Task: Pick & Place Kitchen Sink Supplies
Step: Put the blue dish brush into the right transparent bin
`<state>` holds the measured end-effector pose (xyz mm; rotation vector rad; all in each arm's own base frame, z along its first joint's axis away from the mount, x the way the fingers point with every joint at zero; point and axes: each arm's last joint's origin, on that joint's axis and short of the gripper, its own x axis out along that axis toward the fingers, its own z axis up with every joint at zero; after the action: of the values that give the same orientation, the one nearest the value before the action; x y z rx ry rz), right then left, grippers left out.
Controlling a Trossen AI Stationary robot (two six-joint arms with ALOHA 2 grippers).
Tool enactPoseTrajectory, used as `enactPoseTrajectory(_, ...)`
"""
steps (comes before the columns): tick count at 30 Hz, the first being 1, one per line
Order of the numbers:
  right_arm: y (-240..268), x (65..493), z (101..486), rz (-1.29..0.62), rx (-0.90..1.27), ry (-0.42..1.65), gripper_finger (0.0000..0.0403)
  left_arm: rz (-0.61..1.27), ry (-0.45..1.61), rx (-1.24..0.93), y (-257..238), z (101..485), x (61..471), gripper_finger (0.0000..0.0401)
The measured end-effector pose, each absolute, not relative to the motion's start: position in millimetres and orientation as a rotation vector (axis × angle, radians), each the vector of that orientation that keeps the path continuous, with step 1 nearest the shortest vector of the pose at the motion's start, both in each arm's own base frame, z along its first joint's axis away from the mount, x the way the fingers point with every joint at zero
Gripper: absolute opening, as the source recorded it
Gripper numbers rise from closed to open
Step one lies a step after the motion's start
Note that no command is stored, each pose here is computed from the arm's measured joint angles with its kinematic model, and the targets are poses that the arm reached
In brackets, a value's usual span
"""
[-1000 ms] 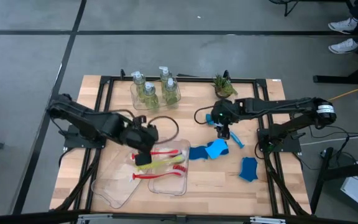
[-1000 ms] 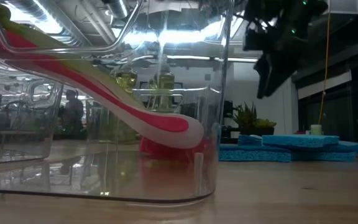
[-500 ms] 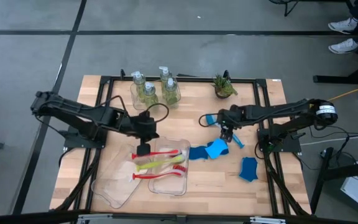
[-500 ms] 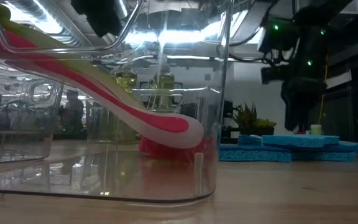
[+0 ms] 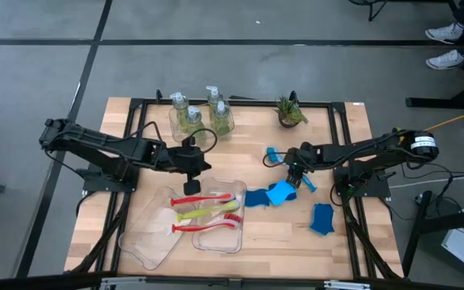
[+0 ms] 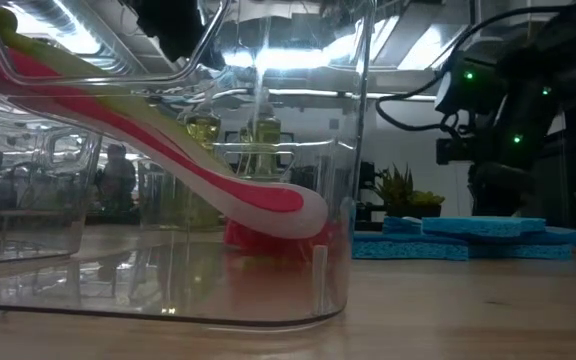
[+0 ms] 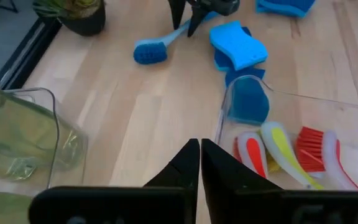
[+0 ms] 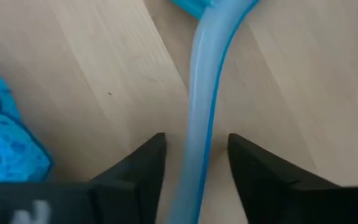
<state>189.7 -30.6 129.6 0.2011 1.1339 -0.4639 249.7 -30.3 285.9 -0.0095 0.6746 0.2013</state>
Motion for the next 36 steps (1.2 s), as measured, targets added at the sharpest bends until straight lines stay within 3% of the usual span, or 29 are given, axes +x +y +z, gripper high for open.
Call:
enactPoseTrajectory(8, -33, 197, 131, -0.485, 0.175, 1.031, 0.0044, 0.204, 0.672, -0.017, -30, 286, 250, 0.0004)
enactPoseTrajectory(21, -44, 224, 171, -0.351, 0.230, 0.548, 0.0049, 0.243, 0.565, -0.040, -30, 295, 254, 0.0002)
enactPoseTrajectory(36, -37, 231, 246, 0.043, 0.117, -0.135, 0.0048, 0.184, 0.317, 0.049, -33, 314, 272, 0.0045)
